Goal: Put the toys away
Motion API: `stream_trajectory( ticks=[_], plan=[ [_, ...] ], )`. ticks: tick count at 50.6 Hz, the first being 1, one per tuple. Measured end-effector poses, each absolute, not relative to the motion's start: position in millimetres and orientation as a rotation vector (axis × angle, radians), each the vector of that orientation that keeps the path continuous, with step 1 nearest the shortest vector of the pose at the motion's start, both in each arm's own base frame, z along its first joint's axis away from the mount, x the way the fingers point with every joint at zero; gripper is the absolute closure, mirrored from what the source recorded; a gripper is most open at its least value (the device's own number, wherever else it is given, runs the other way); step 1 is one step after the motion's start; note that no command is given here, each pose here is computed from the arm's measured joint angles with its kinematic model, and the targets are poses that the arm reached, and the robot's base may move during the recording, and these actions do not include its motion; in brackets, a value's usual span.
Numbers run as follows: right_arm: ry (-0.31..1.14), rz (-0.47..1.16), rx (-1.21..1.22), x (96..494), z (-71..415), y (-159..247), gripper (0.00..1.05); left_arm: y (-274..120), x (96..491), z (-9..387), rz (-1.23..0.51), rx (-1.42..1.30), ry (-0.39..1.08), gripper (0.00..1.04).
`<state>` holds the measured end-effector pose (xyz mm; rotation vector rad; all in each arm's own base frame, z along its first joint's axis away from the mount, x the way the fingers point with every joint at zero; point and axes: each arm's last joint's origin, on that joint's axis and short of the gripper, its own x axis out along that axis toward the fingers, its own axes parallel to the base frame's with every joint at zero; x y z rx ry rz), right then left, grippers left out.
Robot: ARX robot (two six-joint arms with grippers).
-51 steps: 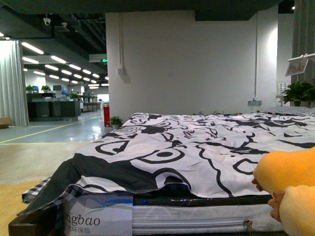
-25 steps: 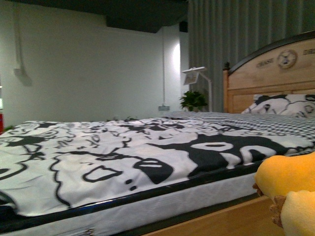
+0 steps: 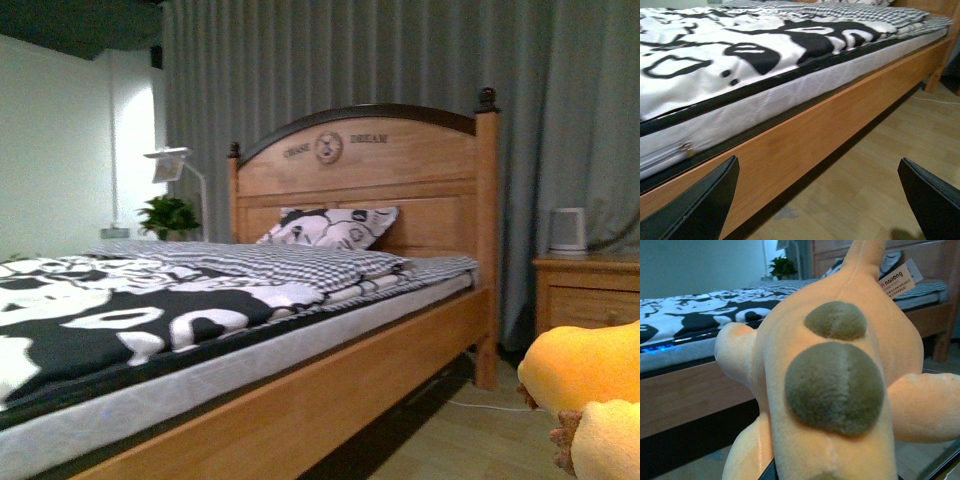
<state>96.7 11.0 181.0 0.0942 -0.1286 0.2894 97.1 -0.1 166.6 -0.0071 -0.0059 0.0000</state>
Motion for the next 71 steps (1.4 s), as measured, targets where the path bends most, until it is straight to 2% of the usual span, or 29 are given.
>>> stream_trajectory(
  ticks=[71],
  plan=[
    [-0.128, 0.292, 0.094, 96.6, 181.0, 11.0, 0.97, -0.1, 97.1, 166.6, -0.001, -0.005, -0.005, 0.06]
  ],
)
